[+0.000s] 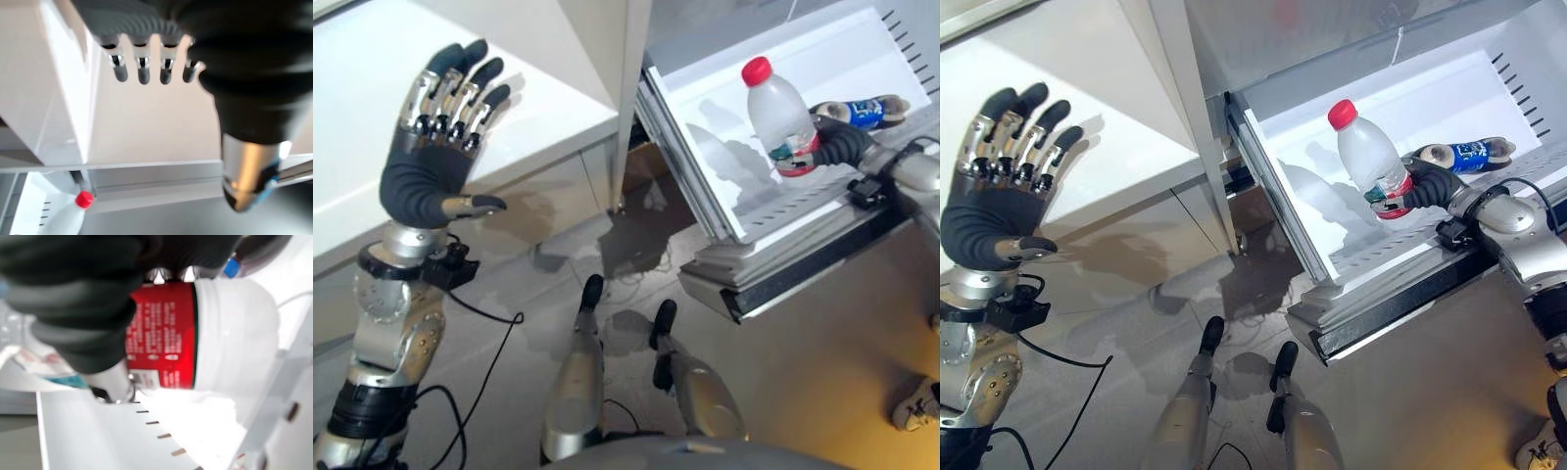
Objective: Take the drinks into the refrigerator
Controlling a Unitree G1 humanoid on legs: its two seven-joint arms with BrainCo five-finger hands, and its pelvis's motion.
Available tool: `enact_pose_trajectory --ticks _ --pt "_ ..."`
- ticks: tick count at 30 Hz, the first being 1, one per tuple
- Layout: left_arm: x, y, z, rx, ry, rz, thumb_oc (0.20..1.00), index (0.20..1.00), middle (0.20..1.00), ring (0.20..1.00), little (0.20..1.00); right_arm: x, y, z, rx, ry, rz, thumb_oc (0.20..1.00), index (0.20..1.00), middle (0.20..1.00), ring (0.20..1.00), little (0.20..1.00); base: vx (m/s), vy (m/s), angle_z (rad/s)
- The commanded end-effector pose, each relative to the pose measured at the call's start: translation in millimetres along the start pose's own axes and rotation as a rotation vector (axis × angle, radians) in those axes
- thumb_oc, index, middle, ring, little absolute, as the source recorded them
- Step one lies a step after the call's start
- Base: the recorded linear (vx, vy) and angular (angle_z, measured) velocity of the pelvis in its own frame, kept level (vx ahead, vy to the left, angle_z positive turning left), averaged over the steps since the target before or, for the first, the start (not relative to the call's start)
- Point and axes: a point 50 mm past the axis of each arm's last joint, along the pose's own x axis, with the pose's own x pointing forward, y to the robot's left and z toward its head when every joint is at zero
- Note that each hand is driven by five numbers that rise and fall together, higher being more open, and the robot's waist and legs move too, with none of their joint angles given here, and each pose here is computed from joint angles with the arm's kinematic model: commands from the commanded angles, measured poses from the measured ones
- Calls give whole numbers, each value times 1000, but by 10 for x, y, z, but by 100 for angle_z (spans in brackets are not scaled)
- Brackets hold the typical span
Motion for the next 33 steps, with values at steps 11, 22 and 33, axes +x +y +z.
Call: enact_pose_trajectory --ticks 11,22,33 --pt "-284 7 -364 -24 231 111 1000 1000 1000 1000 1000 391 216 147 -29 -53 -15 200 200 200 200 200 0 0 0" --pt "-274 14 -334 9 214 129 1000 1000 1000 1000 1000 515 274 214 -70 -63 -33 200 200 200 200 200 0 0 0" --pt "-242 28 -321 25 213 111 1000 1000 1000 1000 1000 550 282 324 -62 -94 -15 1000 1000 1000 1000 1000 -17 0 0"
